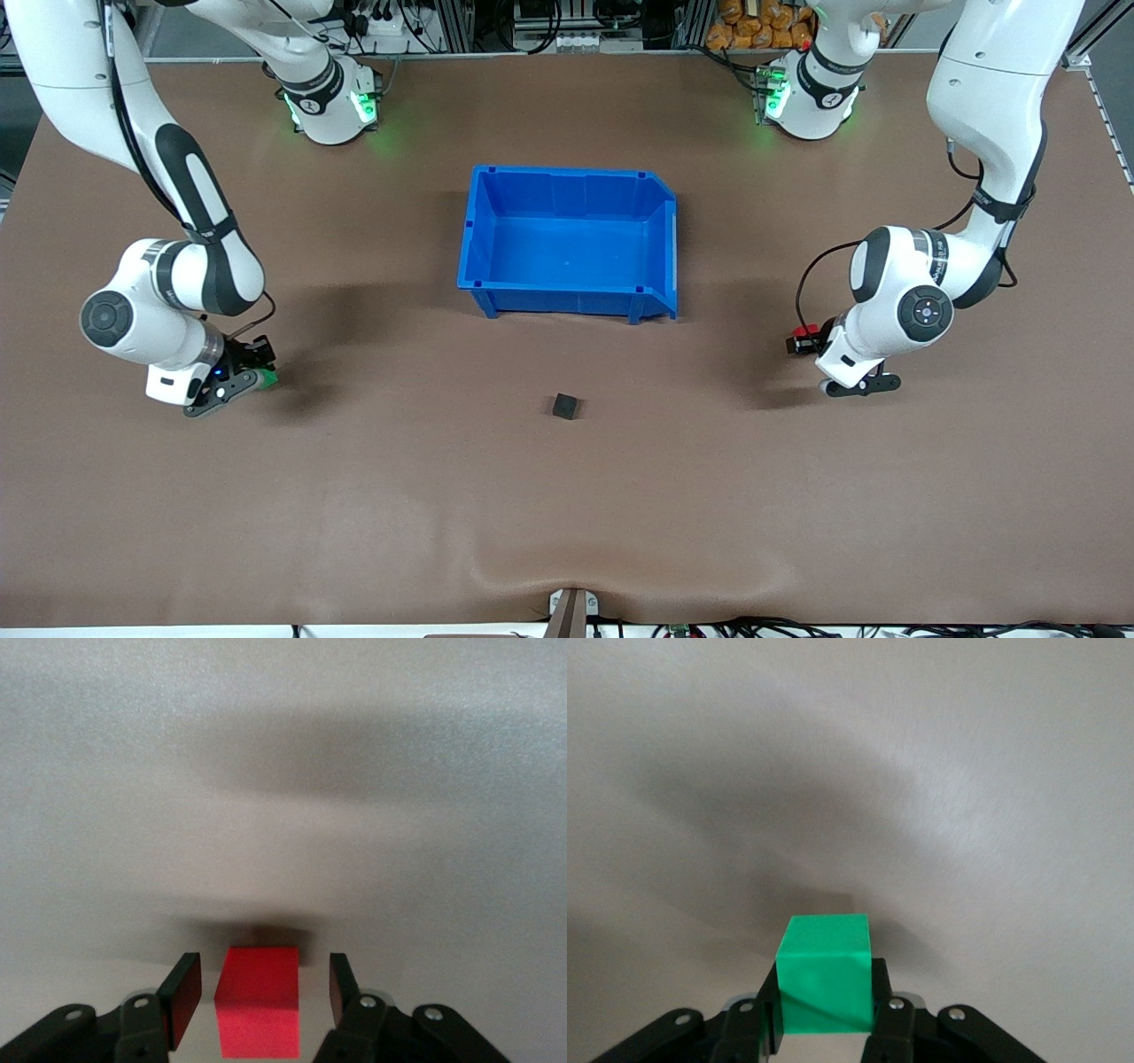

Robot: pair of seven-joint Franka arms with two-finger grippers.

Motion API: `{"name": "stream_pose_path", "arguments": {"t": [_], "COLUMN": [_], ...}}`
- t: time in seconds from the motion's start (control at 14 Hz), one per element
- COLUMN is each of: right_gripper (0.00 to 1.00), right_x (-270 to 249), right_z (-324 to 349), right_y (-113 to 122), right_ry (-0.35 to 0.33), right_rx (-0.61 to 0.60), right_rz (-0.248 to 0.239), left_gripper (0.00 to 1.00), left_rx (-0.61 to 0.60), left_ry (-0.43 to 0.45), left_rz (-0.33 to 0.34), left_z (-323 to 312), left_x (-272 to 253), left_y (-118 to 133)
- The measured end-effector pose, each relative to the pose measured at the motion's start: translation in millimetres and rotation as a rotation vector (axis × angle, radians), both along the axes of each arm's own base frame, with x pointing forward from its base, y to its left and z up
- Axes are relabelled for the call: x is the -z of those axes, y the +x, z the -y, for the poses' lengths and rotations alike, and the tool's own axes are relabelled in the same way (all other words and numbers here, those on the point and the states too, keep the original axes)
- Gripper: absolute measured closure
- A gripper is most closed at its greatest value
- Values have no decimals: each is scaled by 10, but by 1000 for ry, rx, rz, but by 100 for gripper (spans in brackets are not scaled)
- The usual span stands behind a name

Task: Attach green and red cubes to black cube
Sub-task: 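Carry the green cube with the right gripper toward the black cube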

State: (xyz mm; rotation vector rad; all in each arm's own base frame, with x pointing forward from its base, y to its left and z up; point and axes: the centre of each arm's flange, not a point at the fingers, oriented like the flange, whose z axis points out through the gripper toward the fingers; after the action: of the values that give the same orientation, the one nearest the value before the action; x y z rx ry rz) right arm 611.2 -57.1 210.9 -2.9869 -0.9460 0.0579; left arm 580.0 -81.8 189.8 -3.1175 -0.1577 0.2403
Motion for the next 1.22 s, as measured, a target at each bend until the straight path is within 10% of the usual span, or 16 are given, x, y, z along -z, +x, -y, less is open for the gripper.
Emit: {"name": "stream_pose_path", "arguments": {"t": [0.36,0.5,1.22], "right_gripper": [60,60,60], "right_x": [-557,-857,-1317], "right_z": [-1,-5,-1225], "right_y": [366,530,974], "right_ry": [17,18,1], "right_rx": [-234,-354,-735], "right_rz": [-8,15,131], "left_gripper": [40,59,60], "left_rx": [4,4,-64], "left_ry": [3,3,4], "left_rz": [-2,-2,41], "left_z": [0,0,34], "left_x": [14,14,-145], "left_y": [-3,-3,157]}}
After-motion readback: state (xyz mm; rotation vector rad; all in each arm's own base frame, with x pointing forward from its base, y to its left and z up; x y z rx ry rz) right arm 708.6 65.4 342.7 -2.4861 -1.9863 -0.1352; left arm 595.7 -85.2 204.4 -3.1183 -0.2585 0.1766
